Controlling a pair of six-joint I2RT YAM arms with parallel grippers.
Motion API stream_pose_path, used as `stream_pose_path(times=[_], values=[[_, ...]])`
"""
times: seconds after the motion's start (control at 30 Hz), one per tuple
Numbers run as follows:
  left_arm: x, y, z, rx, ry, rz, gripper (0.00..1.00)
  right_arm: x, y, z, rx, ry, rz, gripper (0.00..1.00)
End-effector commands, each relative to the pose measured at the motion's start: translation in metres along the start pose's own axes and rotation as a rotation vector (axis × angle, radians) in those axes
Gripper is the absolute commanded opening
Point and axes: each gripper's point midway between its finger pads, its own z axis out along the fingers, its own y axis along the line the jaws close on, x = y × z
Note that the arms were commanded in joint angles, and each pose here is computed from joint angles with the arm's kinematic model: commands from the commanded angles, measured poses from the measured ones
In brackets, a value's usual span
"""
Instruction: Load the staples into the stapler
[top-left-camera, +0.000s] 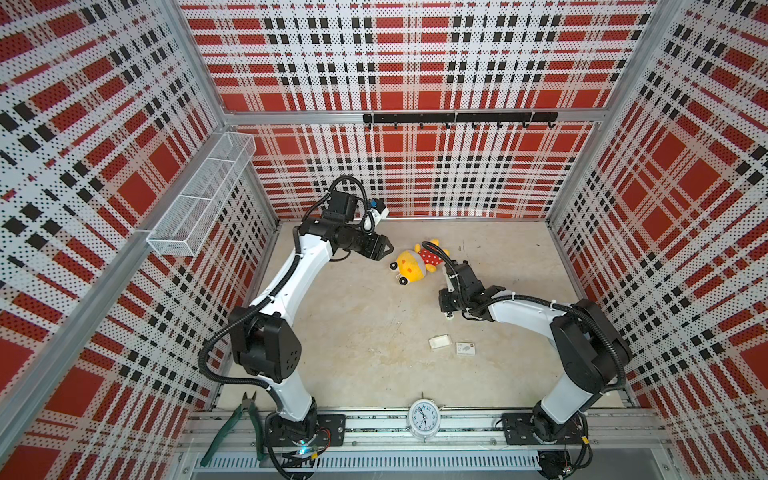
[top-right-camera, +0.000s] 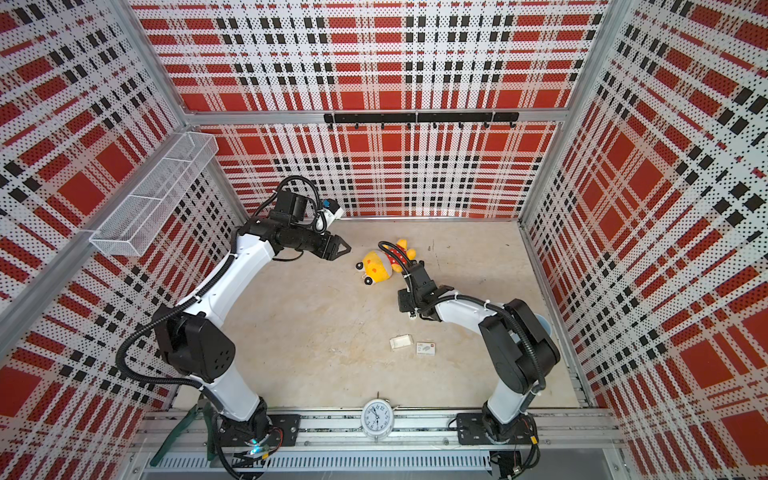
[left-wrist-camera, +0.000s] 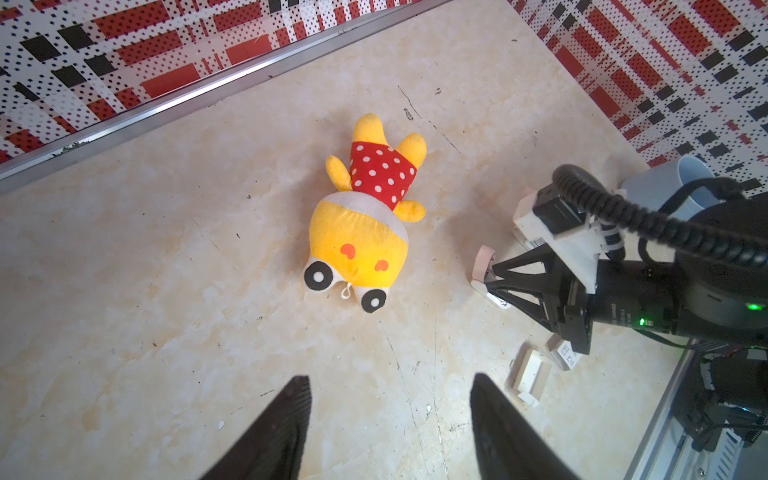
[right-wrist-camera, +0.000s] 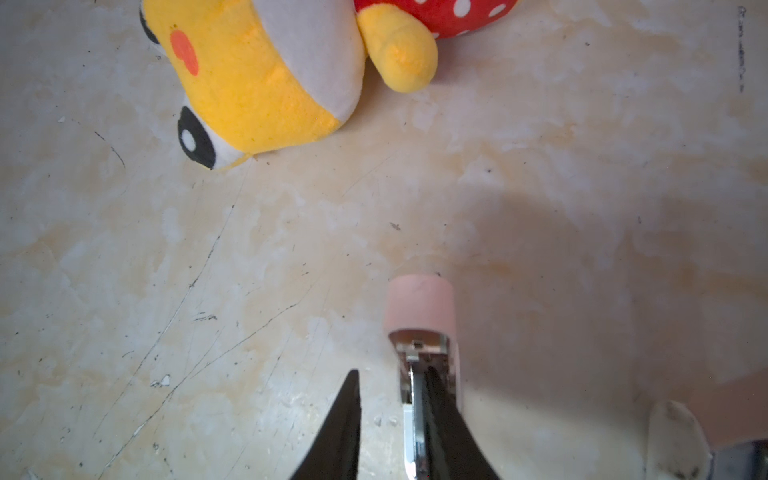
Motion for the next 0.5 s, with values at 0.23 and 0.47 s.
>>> stream_pose_path(times=[0.23,0.47], values=[[-0.0079,-0.0052,-0.0078,-0.003,-0.019,0.018,0.65,-0.0097,0.0071,0.0013,-0.029,-0.03,-0.018,0.29],[-0.0074,-0.0053,-0.0078,-0.004,-0.018,0.021,0.65,-0.0054,0.0058,0.0038,-0.028,-0.019,-0.017,0.29]])
